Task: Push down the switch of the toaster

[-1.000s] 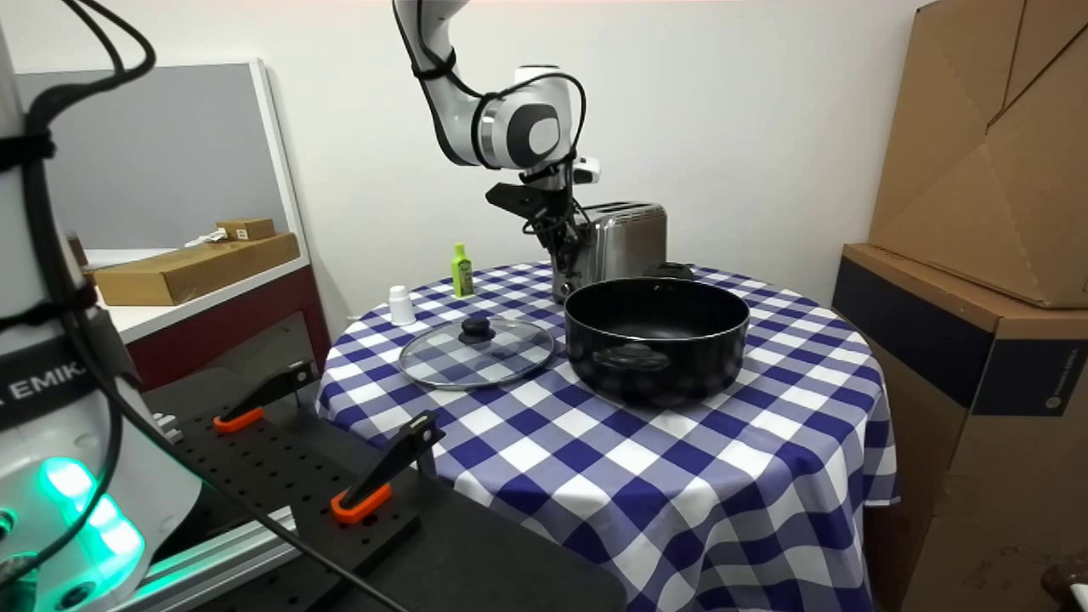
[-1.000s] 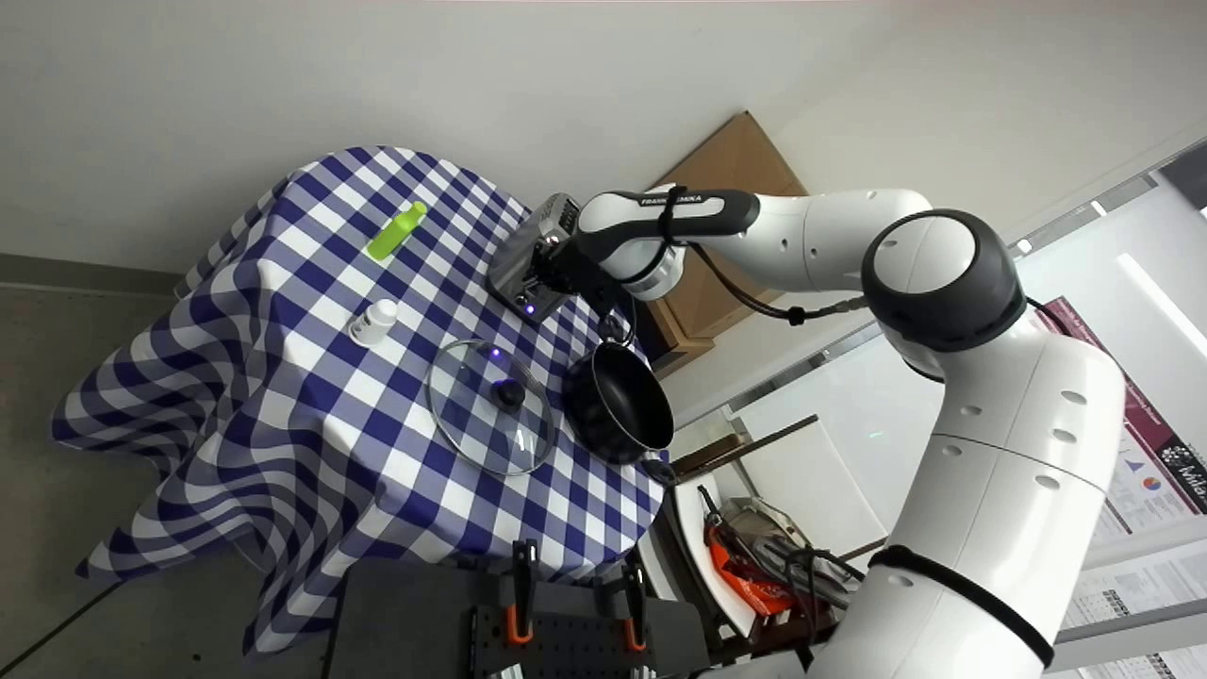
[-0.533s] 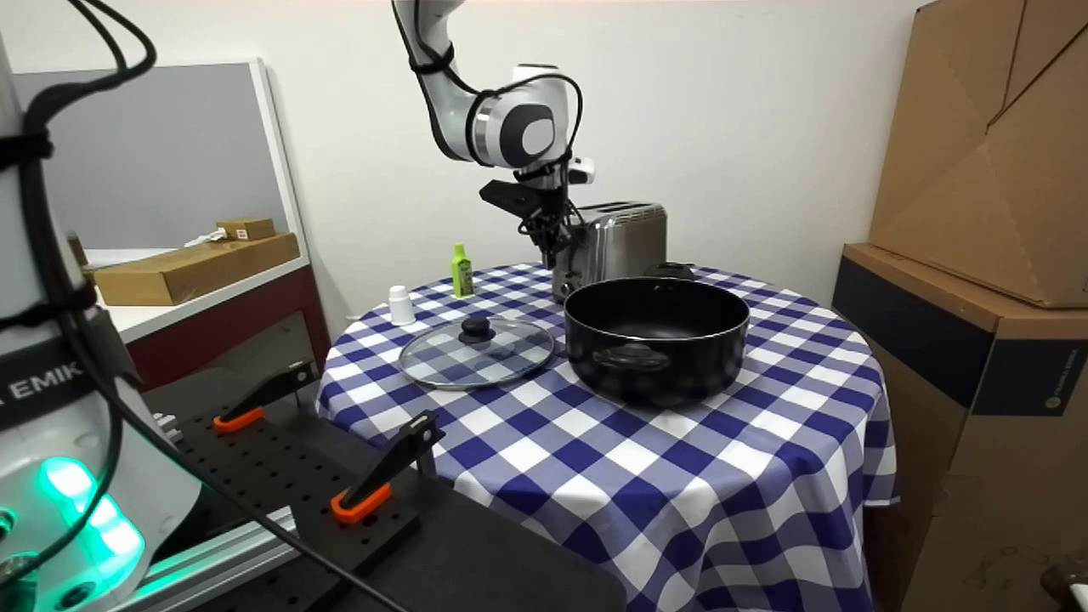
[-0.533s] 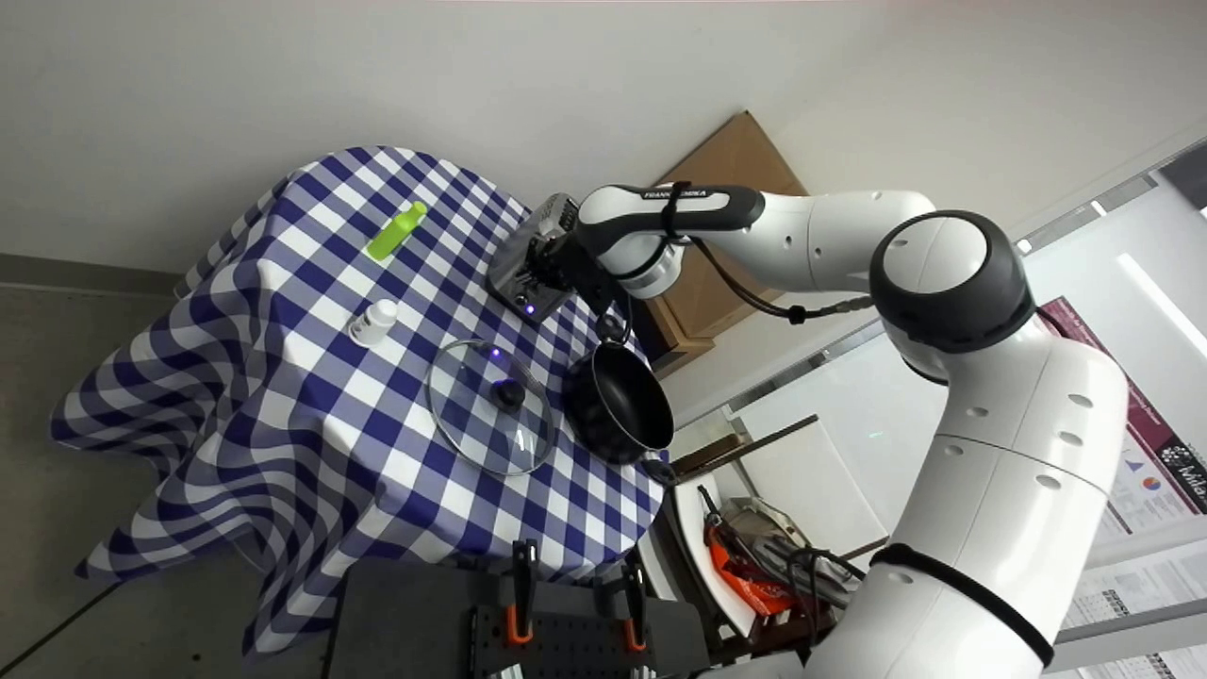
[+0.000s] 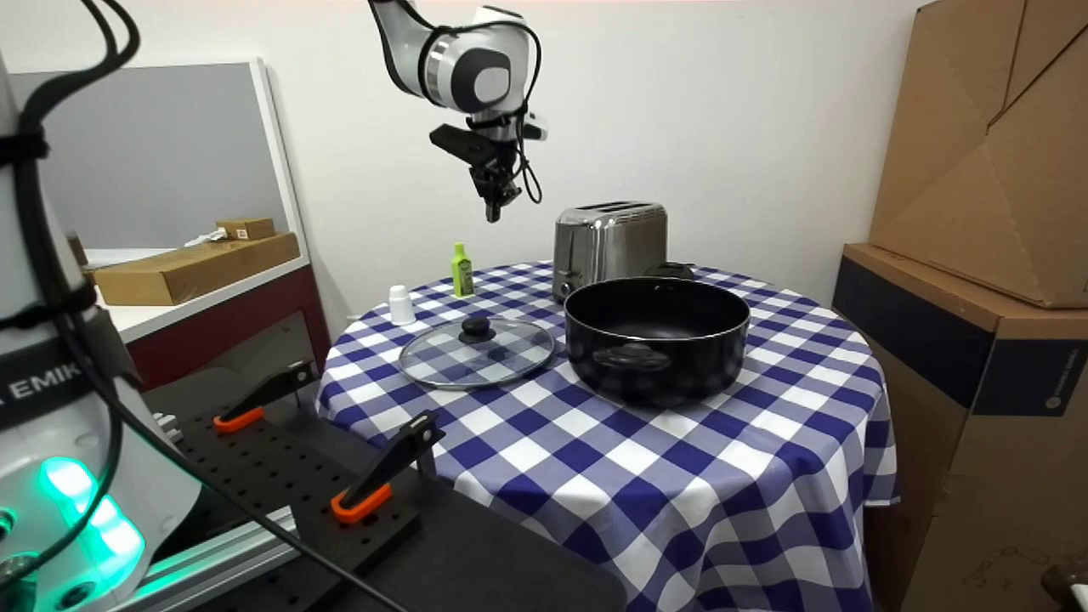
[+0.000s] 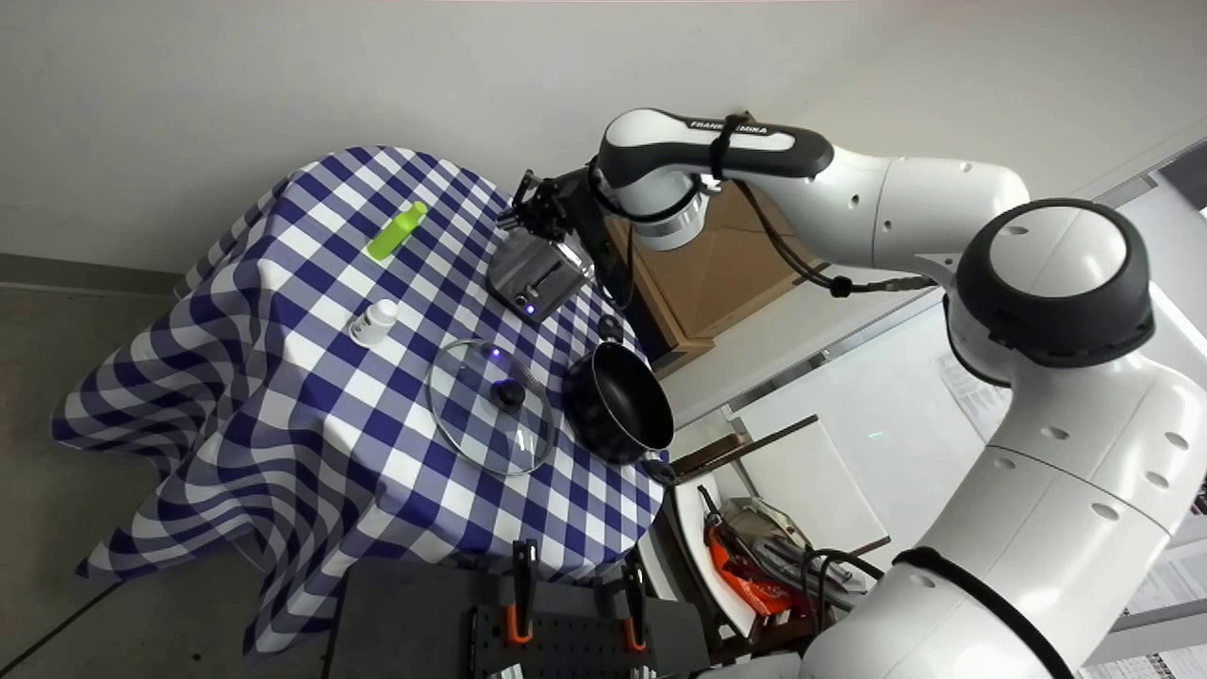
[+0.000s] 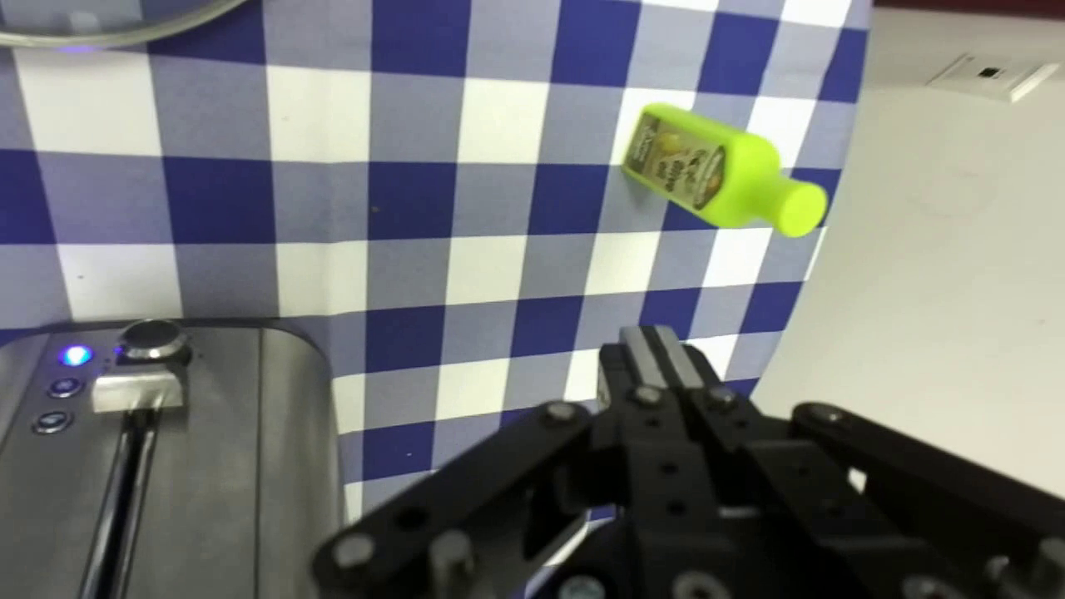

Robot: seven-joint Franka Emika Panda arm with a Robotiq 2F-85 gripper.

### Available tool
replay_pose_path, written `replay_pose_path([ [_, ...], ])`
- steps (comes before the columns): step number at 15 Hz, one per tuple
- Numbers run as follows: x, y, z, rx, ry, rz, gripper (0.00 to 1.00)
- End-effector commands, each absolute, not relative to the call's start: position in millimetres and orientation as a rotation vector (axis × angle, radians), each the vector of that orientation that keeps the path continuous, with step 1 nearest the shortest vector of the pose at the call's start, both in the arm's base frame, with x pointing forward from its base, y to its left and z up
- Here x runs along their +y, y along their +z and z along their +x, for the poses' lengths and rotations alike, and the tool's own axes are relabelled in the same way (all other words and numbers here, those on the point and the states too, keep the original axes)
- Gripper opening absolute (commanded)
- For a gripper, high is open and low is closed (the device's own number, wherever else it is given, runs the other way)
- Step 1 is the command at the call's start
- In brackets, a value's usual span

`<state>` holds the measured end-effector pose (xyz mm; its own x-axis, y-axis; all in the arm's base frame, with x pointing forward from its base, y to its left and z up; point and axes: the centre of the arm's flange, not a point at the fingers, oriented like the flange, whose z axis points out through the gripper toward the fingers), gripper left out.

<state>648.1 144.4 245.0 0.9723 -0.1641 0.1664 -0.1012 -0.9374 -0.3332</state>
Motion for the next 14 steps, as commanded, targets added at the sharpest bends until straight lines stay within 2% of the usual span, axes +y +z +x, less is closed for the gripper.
replay_pose_path([
  [1,146.7,306.1,609.3,0.166,-0.161,-2.827,0.0],
  [4,141.0,348.2,575.6,0.224,-0.024,-2.919,0.0],
  [5,139.1,359.3,564.0,0.263,0.001,-2.935,0.26],
  [6,136.4,371.6,554.0,0.294,0.035,-2.948,0.27],
  [7,135.2,381.7,543.1,0.333,0.052,-2.961,0.32],
  [14,116.5,421.4,480.1,0.481,0.116,-3.132,0.84],
])
